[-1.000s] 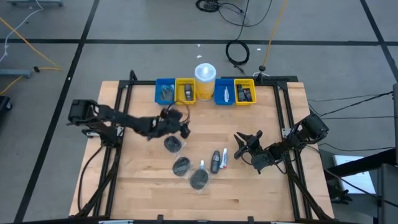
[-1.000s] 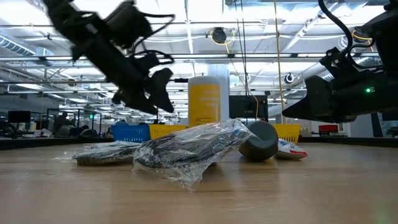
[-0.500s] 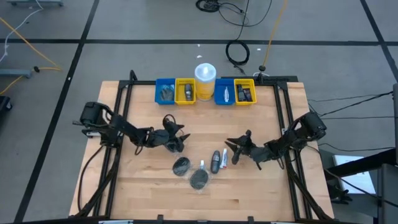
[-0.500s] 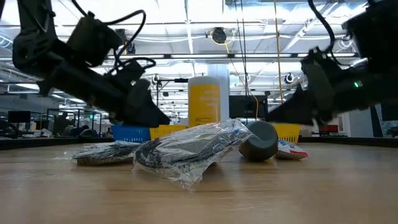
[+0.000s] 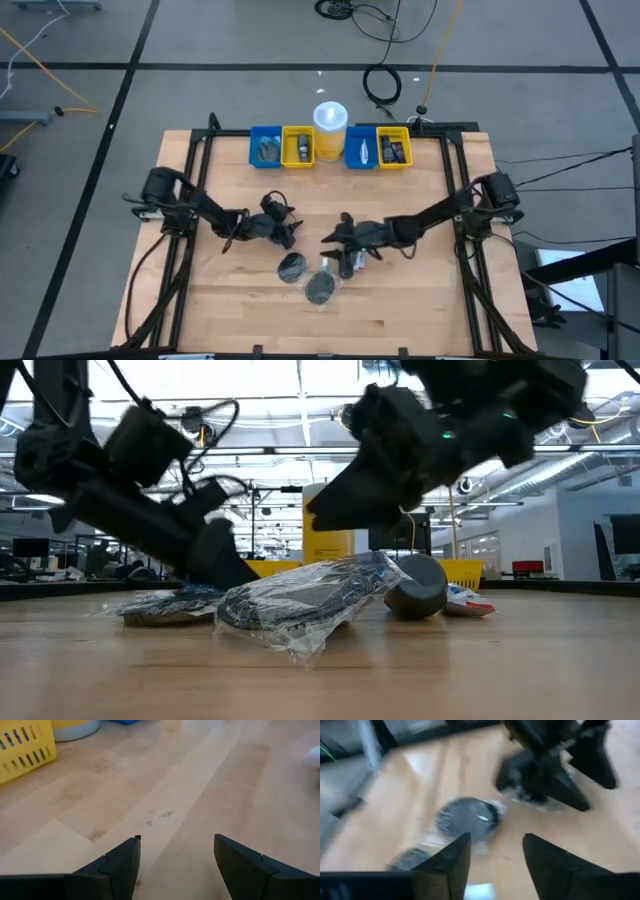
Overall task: Pick & Place Travel size toiletries
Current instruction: Put the black hairbrush into the left blue bin
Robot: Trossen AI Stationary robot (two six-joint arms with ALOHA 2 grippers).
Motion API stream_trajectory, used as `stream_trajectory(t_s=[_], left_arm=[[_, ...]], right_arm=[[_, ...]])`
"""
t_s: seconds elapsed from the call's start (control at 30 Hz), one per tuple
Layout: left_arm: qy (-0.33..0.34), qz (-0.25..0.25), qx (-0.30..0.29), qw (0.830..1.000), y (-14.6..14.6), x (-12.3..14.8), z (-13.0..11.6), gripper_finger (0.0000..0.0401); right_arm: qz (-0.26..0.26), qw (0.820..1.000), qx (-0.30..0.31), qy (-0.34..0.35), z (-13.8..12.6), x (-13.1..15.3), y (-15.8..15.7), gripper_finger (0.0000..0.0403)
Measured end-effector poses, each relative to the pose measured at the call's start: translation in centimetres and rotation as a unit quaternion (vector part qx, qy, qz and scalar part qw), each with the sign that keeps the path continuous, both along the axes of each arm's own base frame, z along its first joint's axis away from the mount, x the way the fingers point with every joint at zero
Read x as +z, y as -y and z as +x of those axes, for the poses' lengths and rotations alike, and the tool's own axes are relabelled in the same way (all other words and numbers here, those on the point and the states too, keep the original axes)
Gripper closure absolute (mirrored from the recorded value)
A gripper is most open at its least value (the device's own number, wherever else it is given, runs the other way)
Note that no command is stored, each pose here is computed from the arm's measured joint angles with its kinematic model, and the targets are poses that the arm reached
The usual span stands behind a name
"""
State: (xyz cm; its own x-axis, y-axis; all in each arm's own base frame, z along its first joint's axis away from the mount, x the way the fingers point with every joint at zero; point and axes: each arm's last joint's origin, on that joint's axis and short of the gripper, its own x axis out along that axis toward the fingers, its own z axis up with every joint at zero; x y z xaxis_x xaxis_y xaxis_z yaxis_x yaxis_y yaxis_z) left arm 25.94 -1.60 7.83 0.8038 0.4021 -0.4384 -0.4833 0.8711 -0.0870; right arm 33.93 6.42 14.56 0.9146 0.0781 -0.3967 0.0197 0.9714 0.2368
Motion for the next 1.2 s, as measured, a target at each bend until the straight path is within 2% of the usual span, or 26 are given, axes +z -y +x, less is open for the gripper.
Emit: stream_trajectory(t_s=[0.07, 0.2, 0.37, 0.47, 0.67, 0.77, 0.93, 1.2], left_arm=[[0.012, -0.010, 0.001, 1.000, 0.2, 1.0, -0.4, 0.0153], [0.005, -0.026, 0.010, 1.000, 0.2, 2.9, -1.8, 0.0153], [-0.080, -0.087, 0.058, 0.991, 0.2, 3.7, -4.7, 0.0153], [-0.117, -0.133, 0.090, 0.980, 0.2, 3.8, -6.2, 0.0153], [-0.094, -0.196, 0.077, 0.973, 0.8, 3.2, -6.6, 0.0155], [-0.087, -0.211, 0.095, 0.969, 0.7, 2.5, -7.0, 0.0166], [-0.084, -0.210, 0.095, 0.969, 0.7, 2.1, -7.0, 0.0219], [-0.088, -0.189, 0.046, 0.977, 0.8, 2.0, -6.5, 0.0355]], right_arm=[[-0.037, 0.999, 0.000, -0.017, 0.7, 0.5, 0.3, 0.0212], [-0.081, 0.996, -0.025, 0.013, 1.0, 1.0, 1.0, 0.0187], [-0.124, 0.990, -0.059, 0.040, 0.6, 0.9, 1.3, 0.0176], [-0.135, 0.987, -0.075, 0.046, 0.1, 0.5, 1.7, 0.0180], [-0.134, 0.985, -0.090, 0.068, -0.9, -0.2, 2.7, 0.0191], [-0.129, 0.984, -0.096, 0.073, -1.5, -0.6, 3.1, 0.0192], [-0.117, 0.985, -0.103, 0.071, -2.2, -1.3, 3.4, 0.0193], [-0.112, 0.986, -0.107, 0.068, -2.9, -1.8, 3.5, 0.0193]])
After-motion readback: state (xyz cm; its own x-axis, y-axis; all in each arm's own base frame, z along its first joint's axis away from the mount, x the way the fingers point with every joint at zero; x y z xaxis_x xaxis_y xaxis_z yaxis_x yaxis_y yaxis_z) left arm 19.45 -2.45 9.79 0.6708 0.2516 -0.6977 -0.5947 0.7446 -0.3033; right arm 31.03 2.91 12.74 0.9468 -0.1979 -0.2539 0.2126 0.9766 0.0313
